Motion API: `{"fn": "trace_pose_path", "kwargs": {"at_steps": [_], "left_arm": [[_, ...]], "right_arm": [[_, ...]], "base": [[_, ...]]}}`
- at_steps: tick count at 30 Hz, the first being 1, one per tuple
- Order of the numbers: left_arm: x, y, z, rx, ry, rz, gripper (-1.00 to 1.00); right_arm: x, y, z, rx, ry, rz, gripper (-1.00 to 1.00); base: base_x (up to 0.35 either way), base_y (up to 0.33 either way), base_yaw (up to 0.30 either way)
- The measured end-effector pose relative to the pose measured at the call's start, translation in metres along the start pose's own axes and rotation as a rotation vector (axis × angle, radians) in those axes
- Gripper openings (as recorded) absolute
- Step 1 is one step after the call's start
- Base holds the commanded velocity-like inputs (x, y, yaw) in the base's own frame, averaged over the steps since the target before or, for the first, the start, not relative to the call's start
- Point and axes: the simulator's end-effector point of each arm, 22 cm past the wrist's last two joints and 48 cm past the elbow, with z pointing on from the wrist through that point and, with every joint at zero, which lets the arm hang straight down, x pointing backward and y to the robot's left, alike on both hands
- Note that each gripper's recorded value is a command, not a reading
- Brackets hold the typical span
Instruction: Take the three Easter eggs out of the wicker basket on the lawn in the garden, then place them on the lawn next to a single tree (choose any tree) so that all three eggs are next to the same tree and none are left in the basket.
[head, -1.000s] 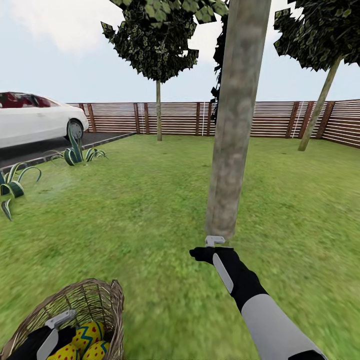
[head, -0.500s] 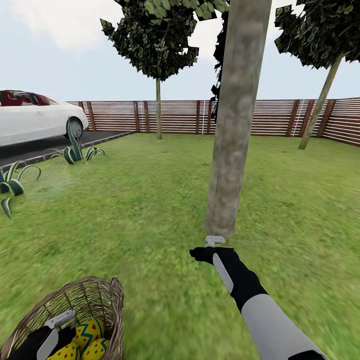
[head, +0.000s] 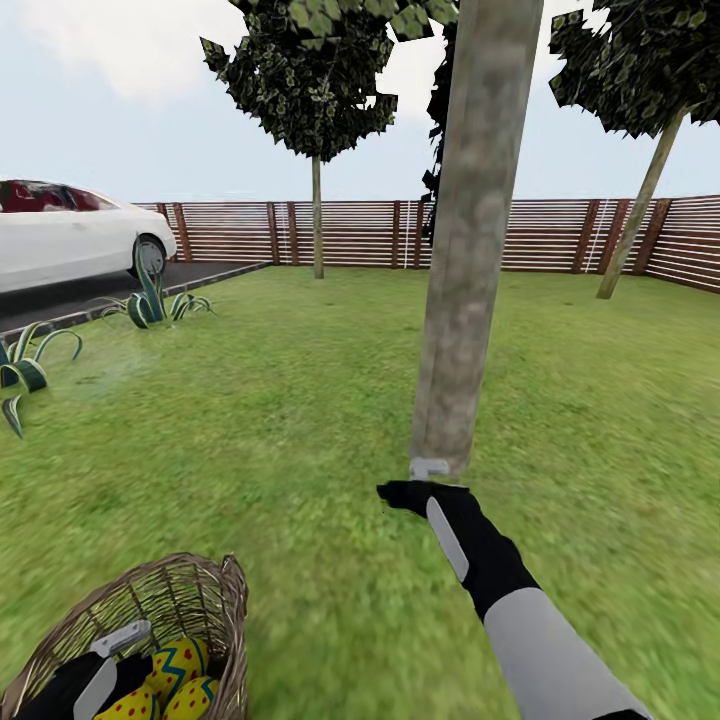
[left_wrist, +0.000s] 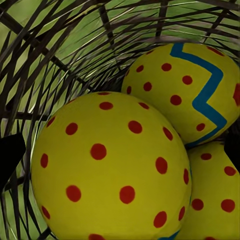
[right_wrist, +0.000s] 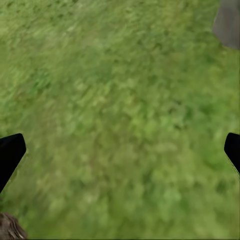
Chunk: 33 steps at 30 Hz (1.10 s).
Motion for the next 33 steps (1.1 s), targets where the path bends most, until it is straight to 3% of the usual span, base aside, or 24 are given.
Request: {"fn": "trace_pose_path", "kwargs": {"at_steps": [2,7,33], "left_arm": [[0.0,0.0,0.0,0.0,0.0,0.0,1.0],[0.001,0.0,0.001,-0.002,0.002,0.001,1.0],[0.018,0.007,0.014,-0.027,0.043,0.015,1.0]], "right_arm": [[-0.01,0.01,-0.013,-0.036,-0.048,0.003,1.0],[-0.008,0.025,-0.043,-0.09,-0.079,0.01,1.0],[0.013,0.022,-0.037,-0.101,-0.046,0.025,1.0]], "base": [[0.0,0.0,0.0],[0.0,0.0,0.0],[0.0,0.0,0.0]]}}
